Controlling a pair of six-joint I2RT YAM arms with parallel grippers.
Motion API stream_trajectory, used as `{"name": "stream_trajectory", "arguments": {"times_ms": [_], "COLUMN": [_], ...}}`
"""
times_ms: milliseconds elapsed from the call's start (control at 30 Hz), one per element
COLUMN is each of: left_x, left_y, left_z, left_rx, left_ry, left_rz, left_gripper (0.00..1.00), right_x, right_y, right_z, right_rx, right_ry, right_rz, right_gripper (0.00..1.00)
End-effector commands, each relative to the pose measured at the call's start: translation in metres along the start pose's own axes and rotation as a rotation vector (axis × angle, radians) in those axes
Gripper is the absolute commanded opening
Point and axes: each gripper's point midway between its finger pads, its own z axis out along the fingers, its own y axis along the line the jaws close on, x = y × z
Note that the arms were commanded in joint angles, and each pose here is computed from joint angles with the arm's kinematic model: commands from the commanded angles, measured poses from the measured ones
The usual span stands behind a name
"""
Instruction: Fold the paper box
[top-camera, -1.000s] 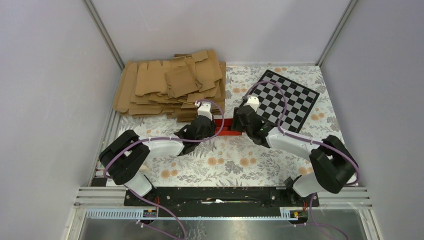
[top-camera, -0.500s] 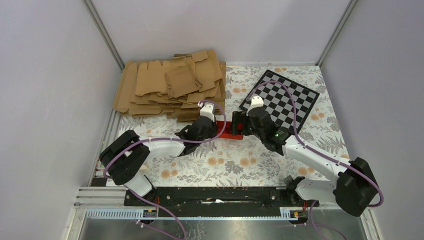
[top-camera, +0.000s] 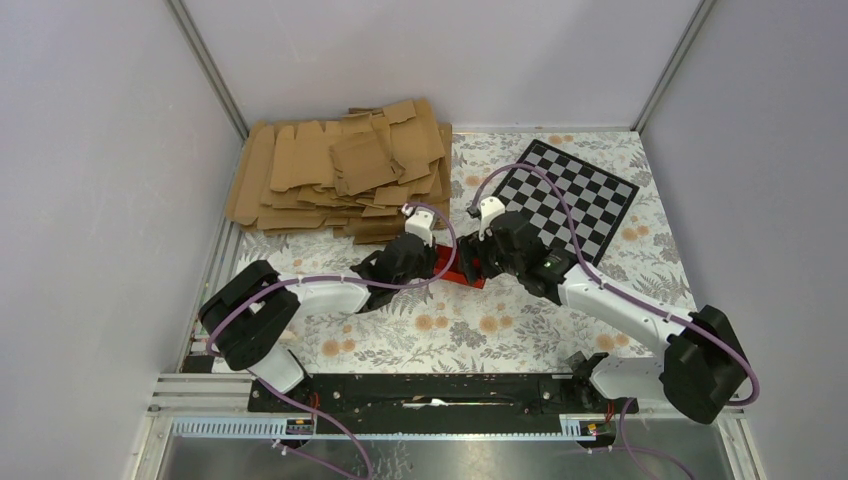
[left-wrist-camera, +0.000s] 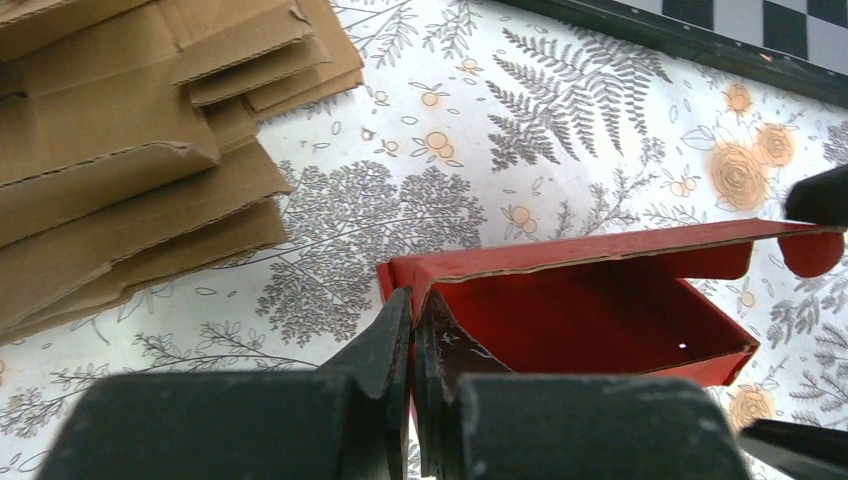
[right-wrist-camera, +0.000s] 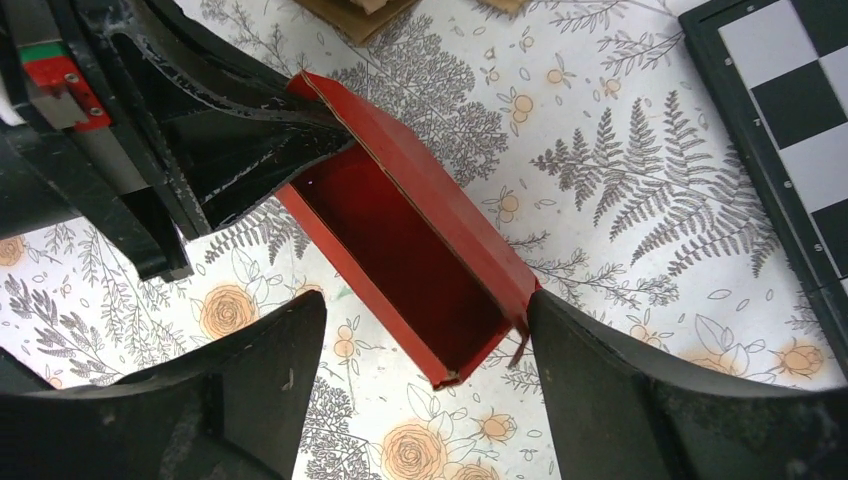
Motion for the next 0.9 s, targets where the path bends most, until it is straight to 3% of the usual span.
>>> {"name": "stream_trajectory", "arguments": {"times_ms": [0, 133, 267, 567, 667, 867], "left_x": [-0.005, -0.005, -0.004, -0.003, -0.003, -0.005], "left_y": [-0.021, -0.025, -0.025, -0.026, -0.027, -0.031], "left_z": [-0.006, -0.006, -0.006, -0.008, -0.009, -0.012], "left_rx": [0.108, 0.134, 0.133, 0.133, 0.140, 0.153], "left_ry": [-0.015, -0.014, -0.005, 0.009, 0.009, 0.018], "left_rz": [0.027, 0.036, 0.031, 0.020, 0.015, 0.000], "left_gripper": [0.00, 0.00, 0.00, 0.00, 0.00, 0.01], "right_x": [-0.010, -0.009, -0.008, 0.006, 0.008, 0.013], "right_y": [0.010, 0.012, 0.011, 0.016, 0.018, 0.019], "right_z": [0.002, 0.004, 0.005, 0.005, 0.004, 0.004], "right_rx": [-0.049, -0.060, -0.057, -0.094, -0.108, -0.113], "right_ry": [-0.010, -0.021, -0.017, 0.013, 0.015, 0.025], "right_rz": [-0.032, -0.031, -0.028, -0.020, -0.020, -0.011], "right_gripper": [0.79, 0.73, 0.54, 0.27, 0.13, 0.00]}}
